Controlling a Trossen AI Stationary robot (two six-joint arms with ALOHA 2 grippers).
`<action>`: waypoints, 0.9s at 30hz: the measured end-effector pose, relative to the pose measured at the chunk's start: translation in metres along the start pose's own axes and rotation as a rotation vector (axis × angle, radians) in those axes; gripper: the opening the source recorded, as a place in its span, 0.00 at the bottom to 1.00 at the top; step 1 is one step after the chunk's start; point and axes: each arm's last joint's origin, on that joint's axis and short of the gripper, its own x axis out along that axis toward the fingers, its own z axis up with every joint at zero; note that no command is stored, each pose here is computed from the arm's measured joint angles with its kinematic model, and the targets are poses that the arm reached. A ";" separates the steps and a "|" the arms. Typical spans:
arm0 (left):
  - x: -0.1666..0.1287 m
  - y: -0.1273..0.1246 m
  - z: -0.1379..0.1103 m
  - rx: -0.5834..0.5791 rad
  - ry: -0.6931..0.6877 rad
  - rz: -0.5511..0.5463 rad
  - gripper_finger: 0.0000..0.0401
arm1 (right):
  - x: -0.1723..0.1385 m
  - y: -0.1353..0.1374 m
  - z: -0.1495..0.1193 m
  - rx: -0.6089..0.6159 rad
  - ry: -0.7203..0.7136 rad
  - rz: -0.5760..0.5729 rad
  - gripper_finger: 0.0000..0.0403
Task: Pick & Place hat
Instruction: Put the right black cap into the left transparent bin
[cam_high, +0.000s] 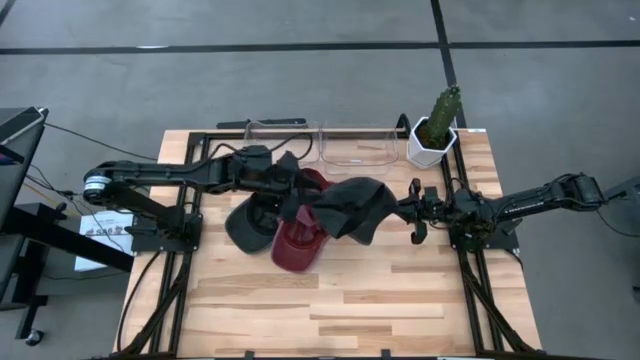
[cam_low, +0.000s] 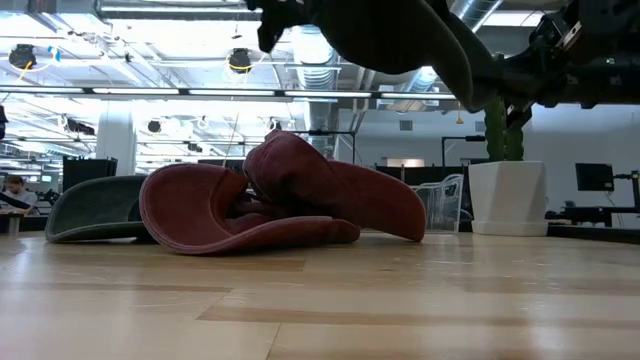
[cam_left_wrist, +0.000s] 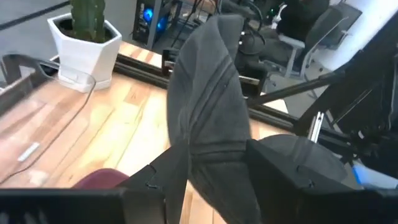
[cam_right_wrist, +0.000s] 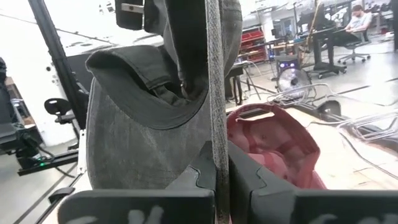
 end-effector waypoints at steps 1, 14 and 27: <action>0.003 0.001 -0.003 -0.004 0.020 -0.005 0.40 | 0.000 0.000 0.000 -0.001 0.002 -0.004 0.00; 0.003 -0.002 0.000 0.050 0.005 -0.080 0.40 | 0.000 -0.001 -0.002 -0.005 0.024 -0.017 0.00; 0.004 -0.002 -0.001 0.057 0.010 -0.089 0.40 | 0.000 -0.001 -0.002 -0.015 0.022 -0.032 0.00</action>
